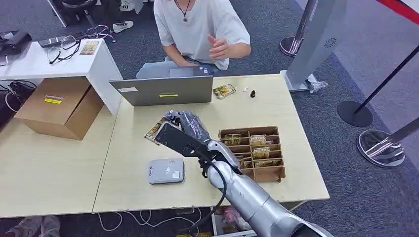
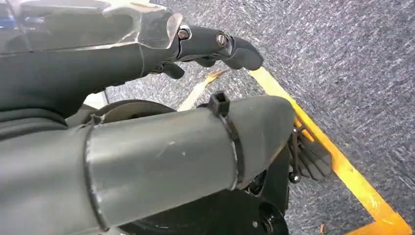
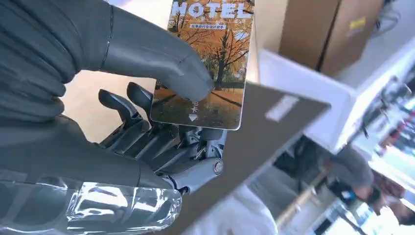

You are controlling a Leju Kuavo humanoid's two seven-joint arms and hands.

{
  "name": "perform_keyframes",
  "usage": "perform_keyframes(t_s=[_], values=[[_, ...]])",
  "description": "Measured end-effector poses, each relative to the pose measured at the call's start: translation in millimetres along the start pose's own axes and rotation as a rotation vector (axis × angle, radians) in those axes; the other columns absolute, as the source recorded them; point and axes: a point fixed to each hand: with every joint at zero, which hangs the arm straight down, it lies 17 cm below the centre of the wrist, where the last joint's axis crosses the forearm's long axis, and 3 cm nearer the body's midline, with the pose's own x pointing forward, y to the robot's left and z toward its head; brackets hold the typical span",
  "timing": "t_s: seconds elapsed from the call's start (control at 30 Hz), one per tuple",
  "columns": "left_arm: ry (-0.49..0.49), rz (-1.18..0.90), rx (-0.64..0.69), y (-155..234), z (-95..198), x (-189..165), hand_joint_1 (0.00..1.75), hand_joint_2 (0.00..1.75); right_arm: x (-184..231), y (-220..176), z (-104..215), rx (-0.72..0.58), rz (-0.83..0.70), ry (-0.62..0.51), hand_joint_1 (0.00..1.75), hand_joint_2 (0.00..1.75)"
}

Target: Pass the card to the sensor for recognition and then transmit it.

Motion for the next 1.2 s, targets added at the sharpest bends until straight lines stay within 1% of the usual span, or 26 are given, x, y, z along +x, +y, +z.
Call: perform_keyframes(t_s=[0.07,0.13,0.23,0.27,0.4,0.47,0.6,0.7,0.8,1.2], values=[[-0.008,0.002,-0.004,-1,0,1,0.0,0.0,5,-18,-3,-0.054,0.051,-0.031,1.75,1.75],[-0.024,0.007,-0.017,-3,0,4,0.0,0.0,9,-46,-9,-0.135,0.166,-0.067,1.75,1.75],[-0.047,0.012,-0.042,-6,0,9,0.0,0.0,16,-87,-12,-0.261,0.425,-0.121,1.75,1.75],[-0.053,0.011,-0.05,-6,0,10,0.0,0.0,19,-99,-12,-0.296,0.548,-0.141,1.75,1.75],[-0.064,0.004,-0.058,-4,-2,13,0.0,0.0,22,-134,-15,-0.383,0.869,-0.164,1.75,1.75],[-0.062,0.003,-0.055,-3,-3,13,0.0,0.0,21,-141,-17,-0.399,0.92,-0.161,1.75,1.75],[-0.046,0.004,-0.022,3,-4,11,0.0,0.0,16,-174,-27,-0.46,1.089,-0.12,1.75,1.75],[-0.036,0.01,-0.002,7,-5,9,0.0,0.0,15,-192,-33,-0.483,1.15,-0.102,1.75,1.75],[-0.018,0.015,0.017,9,-4,5,0.0,0.0,12,-199,-39,-0.477,1.184,-0.093,1.75,1.75],[0.004,0.028,0.041,11,-3,0,0.0,0.0,4,-191,-51,-0.43,1.185,-0.081,1.75,1.75]])
